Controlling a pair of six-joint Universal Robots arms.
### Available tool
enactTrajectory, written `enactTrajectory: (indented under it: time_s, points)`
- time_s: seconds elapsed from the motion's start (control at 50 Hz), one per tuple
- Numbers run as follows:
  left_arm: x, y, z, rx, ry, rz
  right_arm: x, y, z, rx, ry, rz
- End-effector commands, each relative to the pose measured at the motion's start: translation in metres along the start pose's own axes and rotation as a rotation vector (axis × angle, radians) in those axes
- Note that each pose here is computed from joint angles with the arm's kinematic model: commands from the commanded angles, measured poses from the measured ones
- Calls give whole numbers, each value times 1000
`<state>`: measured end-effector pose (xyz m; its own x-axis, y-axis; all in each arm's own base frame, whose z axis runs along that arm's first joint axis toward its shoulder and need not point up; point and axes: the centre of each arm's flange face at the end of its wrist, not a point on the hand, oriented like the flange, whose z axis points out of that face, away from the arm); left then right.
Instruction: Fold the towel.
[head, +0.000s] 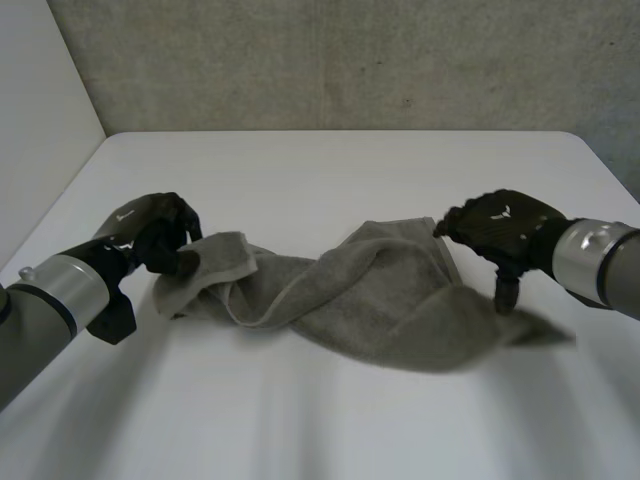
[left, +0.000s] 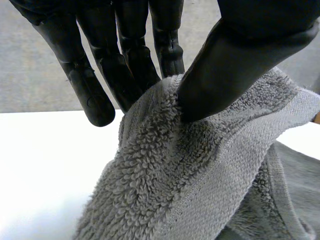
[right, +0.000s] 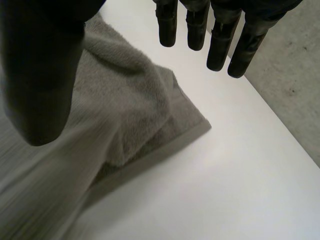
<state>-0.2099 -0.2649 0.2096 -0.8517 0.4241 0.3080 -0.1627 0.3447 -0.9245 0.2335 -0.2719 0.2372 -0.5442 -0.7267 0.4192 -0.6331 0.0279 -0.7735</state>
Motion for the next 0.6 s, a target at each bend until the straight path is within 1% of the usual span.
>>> enactTrajectory:
  time_s: [0.02, 0.08, 0.16, 0.2, 0.22, 0.26, 0.3, 0.36, 0.4, 0.44, 0.5, 0.52, 0.54, 0.56, 0.6]
  points:
    - [-21, -9, 11, 26, -51, -14, -23, 1, 34, 16, -42, 16]
    - [-28, -13, 22, 35, -61, -21, -26, 3, 39, 12, -34, 25]
    - [-33, -13, 32, 31, -65, -45, -36, 20, 49, -22, -35, 37]
    - [-35, -14, 43, 35, -58, -89, -40, 24, 49, -27, -38, 43]
    - [-35, -15, 43, 35, -58, -89, -42, 28, 50, -28, -37, 47]
    - [-34, -22, 55, 57, -38, -125, -43, 34, 51, -33, -31, 52]
    - [-32, -28, 60, 75, -23, -136, -50, 46, 51, -38, -28, 55]
    - [-27, -39, 72, 114, 12, -148, -54, 51, 50, -38, -28, 55]
    - [-23, -44, 80, 133, 34, -148, -60, 56, 47, -23, -14, 47]
    - [-12, -52, 99, 169, 85, -126, -61, 57, 45, -12, -6, 43]
    - [-9, -55, 109, 188, 102, -116, -62, 57, 44, 3, 7, 38]
    - [-8, -57, 118, 206, 114, -106, -61, 57, 44, 8, 11, 37]
    - [-9, -60, 129, 234, 119, -96, -61, 57, 44, 8, 11, 37]
    - [-9, -60, 129, 234, 119, -96, -61, 57, 44, 9, 12, 36]
    - [-20, -61, 151, 290, 102, -83, -62, 58, 44, 9, 12, 38]
